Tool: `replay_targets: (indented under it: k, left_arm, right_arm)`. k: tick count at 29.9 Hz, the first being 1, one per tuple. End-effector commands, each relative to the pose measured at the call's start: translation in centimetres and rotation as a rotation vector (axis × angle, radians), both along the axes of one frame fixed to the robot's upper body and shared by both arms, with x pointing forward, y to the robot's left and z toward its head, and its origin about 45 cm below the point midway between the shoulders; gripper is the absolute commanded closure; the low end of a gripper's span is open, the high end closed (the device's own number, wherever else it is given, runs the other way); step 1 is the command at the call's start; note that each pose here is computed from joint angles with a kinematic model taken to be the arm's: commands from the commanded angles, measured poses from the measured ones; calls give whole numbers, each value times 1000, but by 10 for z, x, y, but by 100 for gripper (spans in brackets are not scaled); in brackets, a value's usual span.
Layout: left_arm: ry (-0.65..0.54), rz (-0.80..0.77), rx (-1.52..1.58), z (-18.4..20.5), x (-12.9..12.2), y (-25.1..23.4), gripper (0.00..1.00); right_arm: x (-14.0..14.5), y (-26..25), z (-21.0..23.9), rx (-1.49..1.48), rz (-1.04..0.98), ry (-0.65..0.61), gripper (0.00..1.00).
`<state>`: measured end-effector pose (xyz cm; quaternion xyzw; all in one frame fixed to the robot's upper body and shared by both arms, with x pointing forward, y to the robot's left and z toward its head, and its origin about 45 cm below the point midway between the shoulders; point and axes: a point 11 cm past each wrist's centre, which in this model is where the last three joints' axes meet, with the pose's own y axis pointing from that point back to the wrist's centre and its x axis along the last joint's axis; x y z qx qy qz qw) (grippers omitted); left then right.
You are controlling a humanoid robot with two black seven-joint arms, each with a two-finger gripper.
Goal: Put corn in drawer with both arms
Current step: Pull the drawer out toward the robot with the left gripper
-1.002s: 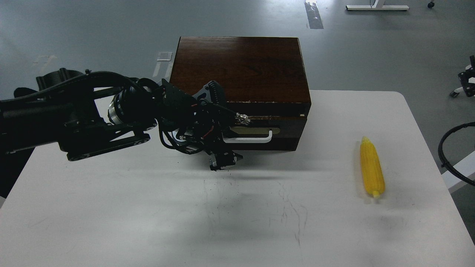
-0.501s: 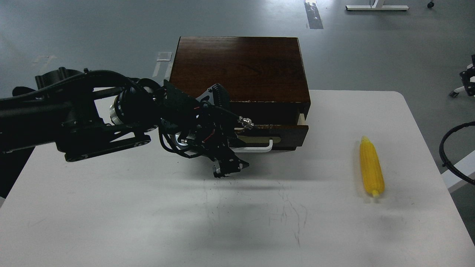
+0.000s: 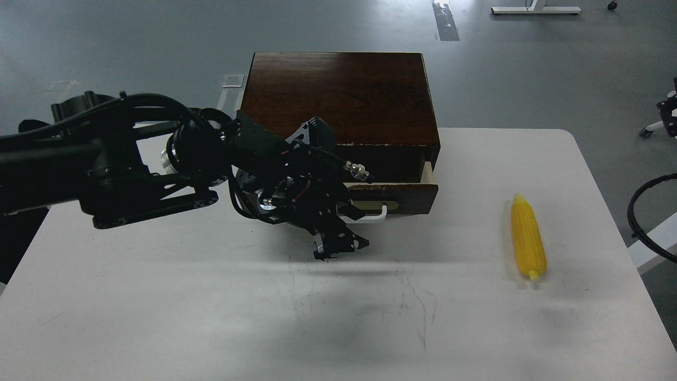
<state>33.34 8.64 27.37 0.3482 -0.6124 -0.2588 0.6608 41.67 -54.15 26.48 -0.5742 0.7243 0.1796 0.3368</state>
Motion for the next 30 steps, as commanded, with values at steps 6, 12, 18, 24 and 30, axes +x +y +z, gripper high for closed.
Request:
replay_targets:
  k: [6,12,18,24,30]
  left_arm:
    - [-6,17,4,0,4,4,47]
    - [4,29,11,-6,4,7,47]
    - [-2,36,19,-9,7,9,47]
    - [-5,38,22,-9,8,10,47]
    - [-11,35,27,-7,8,10,46]
  right_arm:
    - [0,2,-3,4,3,2,0]
    - [0,3,-6,7,4,7,0]
    - [0,3,-5,5,3,6,0]
    - [0,2,-4,6,3,5,0]
    - [0,2,-3,4,3,3,0]
